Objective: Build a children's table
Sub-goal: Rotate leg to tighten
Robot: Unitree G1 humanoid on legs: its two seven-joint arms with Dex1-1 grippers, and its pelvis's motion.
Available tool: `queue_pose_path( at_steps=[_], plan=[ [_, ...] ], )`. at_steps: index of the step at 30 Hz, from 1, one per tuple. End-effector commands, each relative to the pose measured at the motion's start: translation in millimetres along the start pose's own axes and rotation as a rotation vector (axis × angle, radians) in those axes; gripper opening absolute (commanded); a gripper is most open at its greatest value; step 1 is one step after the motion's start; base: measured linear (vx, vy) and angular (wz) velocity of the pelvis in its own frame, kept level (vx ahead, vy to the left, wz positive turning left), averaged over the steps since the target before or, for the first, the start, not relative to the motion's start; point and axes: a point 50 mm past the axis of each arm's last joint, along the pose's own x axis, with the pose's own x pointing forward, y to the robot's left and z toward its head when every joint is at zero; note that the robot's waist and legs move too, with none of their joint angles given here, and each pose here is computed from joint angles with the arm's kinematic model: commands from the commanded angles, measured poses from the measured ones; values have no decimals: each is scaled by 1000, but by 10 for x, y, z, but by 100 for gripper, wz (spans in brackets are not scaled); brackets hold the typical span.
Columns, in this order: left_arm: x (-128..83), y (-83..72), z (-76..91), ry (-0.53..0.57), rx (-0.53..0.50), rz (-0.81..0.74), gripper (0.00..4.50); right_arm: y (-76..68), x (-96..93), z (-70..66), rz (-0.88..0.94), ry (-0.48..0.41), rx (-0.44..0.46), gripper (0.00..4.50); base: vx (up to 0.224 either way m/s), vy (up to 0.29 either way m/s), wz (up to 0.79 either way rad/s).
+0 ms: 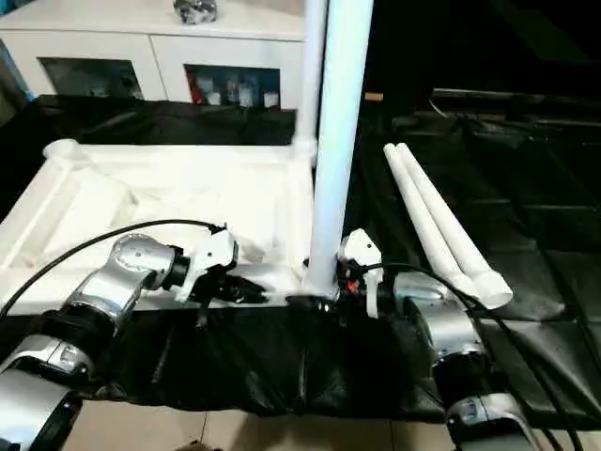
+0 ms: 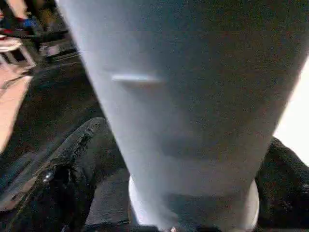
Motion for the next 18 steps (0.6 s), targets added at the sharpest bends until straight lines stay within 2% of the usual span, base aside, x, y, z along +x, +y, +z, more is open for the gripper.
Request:
queue_pose_path(
  at_steps=[1, 3, 4, 8, 12, 16, 18],
  plan=[
    [67, -8, 83, -18, 42, -40, 0, 158, 146, -164, 139, 82, 57, 380, 0, 0, 0],
    [47, -14, 72, -13, 44, -52, 0, 176, 141, -161, 156, 85, 59, 380, 0, 0, 0],
    [34, -18, 65, -12, 41, -56, 0, 188, 145, -155, 162, 79, 64, 359, 0, 0, 0],
    [20, -26, 52, -10, 40, -64, 0, 211, 149, -148, 174, 74, 73, 342, 0, 0, 0],
    [6, -29, 37, -8, 34, -61, 0, 233, 163, -164, 179, 68, 89, 297, 0, 0, 0],
    [11, -17, 36, -20, 16, -41, 0, 224, 177, -159, 140, 33, 106, 275, 0, 0, 0],
    [37, 18, 47, -22, 0, 8, 0, 172, 189, -141, 47, -8, 109, 273, 0, 0, 0]
  ],
)
